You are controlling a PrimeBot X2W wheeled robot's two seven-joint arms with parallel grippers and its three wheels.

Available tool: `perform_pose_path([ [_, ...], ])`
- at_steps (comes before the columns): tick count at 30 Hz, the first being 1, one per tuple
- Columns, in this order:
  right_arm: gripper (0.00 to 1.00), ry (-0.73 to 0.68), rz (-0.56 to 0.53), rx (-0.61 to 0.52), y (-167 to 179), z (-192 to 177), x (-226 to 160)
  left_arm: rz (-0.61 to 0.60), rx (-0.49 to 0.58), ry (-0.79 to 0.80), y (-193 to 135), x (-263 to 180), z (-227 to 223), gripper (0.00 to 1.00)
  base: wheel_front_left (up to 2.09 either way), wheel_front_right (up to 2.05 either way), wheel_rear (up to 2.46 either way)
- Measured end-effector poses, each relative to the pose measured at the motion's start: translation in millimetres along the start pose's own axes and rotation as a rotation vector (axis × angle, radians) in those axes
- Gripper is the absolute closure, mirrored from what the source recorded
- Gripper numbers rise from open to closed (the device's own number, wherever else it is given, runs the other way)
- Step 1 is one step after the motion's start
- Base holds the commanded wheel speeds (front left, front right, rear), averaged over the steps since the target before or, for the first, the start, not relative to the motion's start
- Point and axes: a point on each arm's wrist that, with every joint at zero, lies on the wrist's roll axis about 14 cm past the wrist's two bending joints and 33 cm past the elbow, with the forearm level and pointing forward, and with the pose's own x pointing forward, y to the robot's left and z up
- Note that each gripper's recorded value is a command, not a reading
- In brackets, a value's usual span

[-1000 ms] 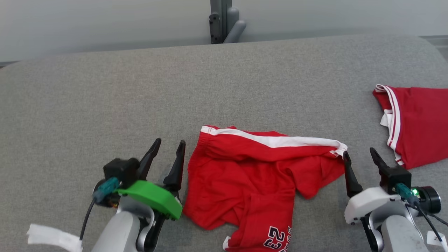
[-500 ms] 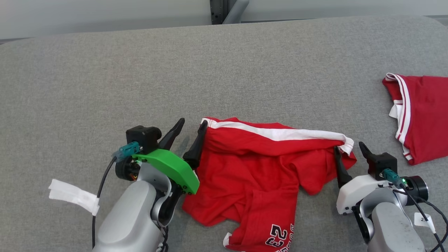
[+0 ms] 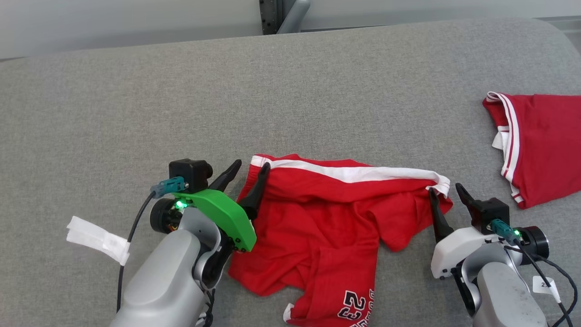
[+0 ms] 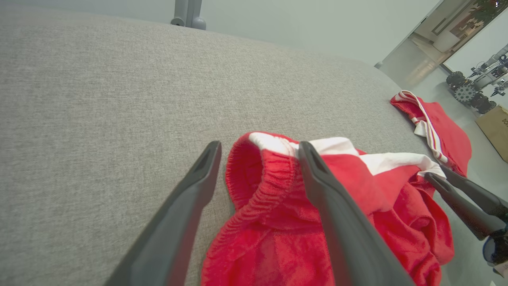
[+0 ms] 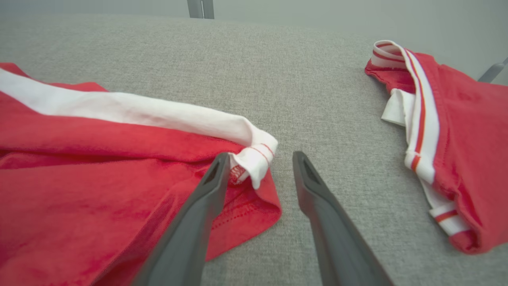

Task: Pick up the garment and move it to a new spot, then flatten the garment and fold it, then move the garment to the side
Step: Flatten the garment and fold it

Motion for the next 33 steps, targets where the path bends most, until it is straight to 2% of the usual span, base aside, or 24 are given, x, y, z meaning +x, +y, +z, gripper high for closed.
perform_pose_path([
  [5,0.22,-0.008,0.004,-0.002,1.0,2.4,-0.4,-0.019,-0.004,0.031,-6.2,2.4,-6.2,0.00,0.00,0.00,0.00],
  [8,0.37,-0.008,0.007,-0.003,2.0,2.6,-0.2,-0.037,0.006,0.048,-11.0,5.4,-5.3,0.00,0.00,0.00,0.00],
  [10,0.52,-0.008,0.009,-0.003,2.4,2.4,-0.5,-0.043,0.010,0.068,-12.3,6.4,-7.0,0.00,0.00,0.00,0.00],
  [11,0.60,-0.006,0.009,0.000,2.7,1.8,-1.2,-0.048,0.007,0.093,-12.8,6.5,-10.6,0.41,0.00,0.00,0.00],
  [12,0.64,-0.006,0.009,0.001,2.7,1.7,-1.7,-0.050,0.010,0.105,-13.2,6.3,-12.5,0.60,0.00,0.00,0.00],
  [14,0.82,-0.005,0.010,0.001,2.7,1.7,-2.7,-0.053,0.005,0.116,-14.1,6.1,-14.6,1.00,0.00,0.00,0.00],
  [15,0.95,-0.006,0.009,0.001,2.4,1.8,-3.3,-0.056,0.005,0.118,-14.8,5.9,-15.0,1.00,0.00,0.00,0.00],
  [16,1.00,-0.007,0.009,0.001,2.3,2.3,-3.7,-0.060,0.003,0.120,-15.9,5.8,-15.4,1.00,0.00,0.00,0.00],
  [21,1.00,-0.040,0.009,0.010,2.6,12.5,-2.4,-0.074,-0.026,0.073,-18.7,6.5,-1.9,1.00,0.00,0.00,0.00],
  [25,1.00,-0.102,0.005,0.026,-1.0,35.4,6.9,-0.097,-0.037,-0.017,-17.3,14.2,41.3,1.00,0.00,0.00,0.00],
  [28,1.00,-0.185,0.025,0.012,-8.8,79.6,26.8,-0.099,0.005,-0.085,-5.8,19.9,84.9,1.00,0.00,0.00,0.00],
  [30,1.00,-0.232,0.055,-0.038,-10.9,112.6,41.4,-0.099,0.059,-0.133,1.6,24.7,120.8,1.00,0.00,0.00,0.00],
  [33,1.00,-0.326,0.107,-0.072,-6.6,173.1,64.6,-0.089,0.140,-0.216,12.0,32.2,179.3,1.00,0.00,0.00,0.00],
])
